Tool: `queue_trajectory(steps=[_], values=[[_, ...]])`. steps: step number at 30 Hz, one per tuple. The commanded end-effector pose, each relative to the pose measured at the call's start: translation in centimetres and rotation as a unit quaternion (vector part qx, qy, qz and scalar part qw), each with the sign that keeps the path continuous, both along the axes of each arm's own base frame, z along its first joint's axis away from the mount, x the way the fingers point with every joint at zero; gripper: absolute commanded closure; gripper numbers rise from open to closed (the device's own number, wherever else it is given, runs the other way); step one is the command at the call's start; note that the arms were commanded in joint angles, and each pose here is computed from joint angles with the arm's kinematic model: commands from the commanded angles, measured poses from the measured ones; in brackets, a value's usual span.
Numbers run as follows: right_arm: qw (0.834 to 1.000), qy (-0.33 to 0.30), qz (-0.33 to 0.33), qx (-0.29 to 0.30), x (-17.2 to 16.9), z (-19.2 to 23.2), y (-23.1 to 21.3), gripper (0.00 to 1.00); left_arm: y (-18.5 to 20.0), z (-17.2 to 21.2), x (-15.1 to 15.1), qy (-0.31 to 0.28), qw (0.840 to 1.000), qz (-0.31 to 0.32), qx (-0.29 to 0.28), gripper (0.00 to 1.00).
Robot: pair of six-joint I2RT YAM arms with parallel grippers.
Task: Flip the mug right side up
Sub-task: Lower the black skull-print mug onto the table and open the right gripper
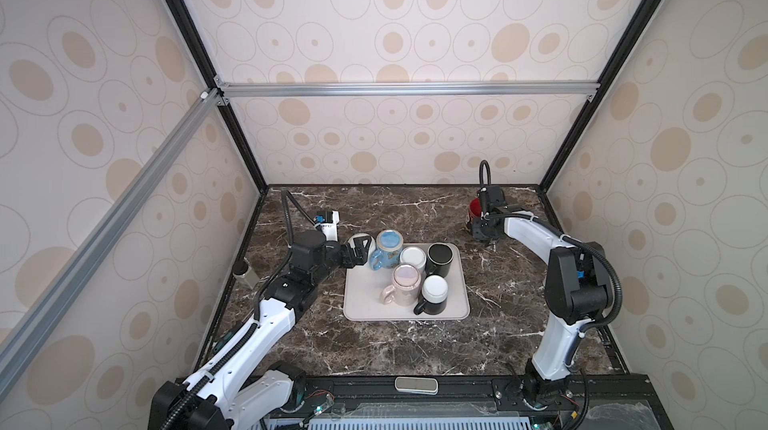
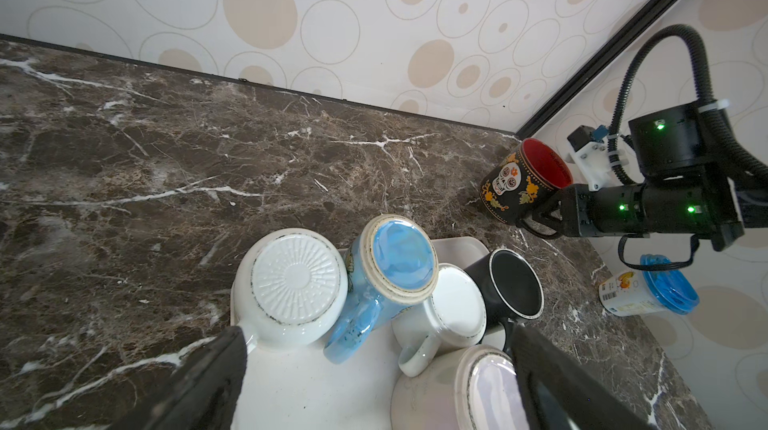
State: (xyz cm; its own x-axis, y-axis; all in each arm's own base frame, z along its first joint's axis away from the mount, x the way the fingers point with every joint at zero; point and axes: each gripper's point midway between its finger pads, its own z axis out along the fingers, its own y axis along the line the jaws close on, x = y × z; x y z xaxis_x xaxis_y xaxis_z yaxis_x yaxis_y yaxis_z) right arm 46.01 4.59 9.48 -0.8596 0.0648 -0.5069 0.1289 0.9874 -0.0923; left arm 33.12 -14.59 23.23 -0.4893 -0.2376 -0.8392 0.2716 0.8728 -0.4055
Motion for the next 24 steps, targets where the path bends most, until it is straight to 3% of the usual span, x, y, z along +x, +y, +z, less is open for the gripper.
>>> queue_trajectory(steps=[1, 20, 22, 24], values=[[0.997, -0.080, -0.011, -0.003, 3.3, 3.9, -1.1, 1.00, -0.2, 0.1, 0.3, -0.009, 1.000, -0.005, -0.005, 0.00], [0.999, -0.035, -0.012, 0.004, 1.4, -0.6, -2.7, 1.00, -0.7, -1.7, 0.5, 0.009, 1.000, -0.014, -0.010, 0.00], [0.999, -0.034, -0.013, 0.004, 1.2, -0.8, -2.7, 0.97, -0.7, -1.7, 0.4, 0.009, 1.000, -0.014, -0.010, 0.00], [0.999, -0.033, -0.012, 0.006, 1.0, -0.8, -2.7, 0.87, -0.7, -1.8, 0.4, 0.008, 1.000, -0.013, -0.009, 0.00]])
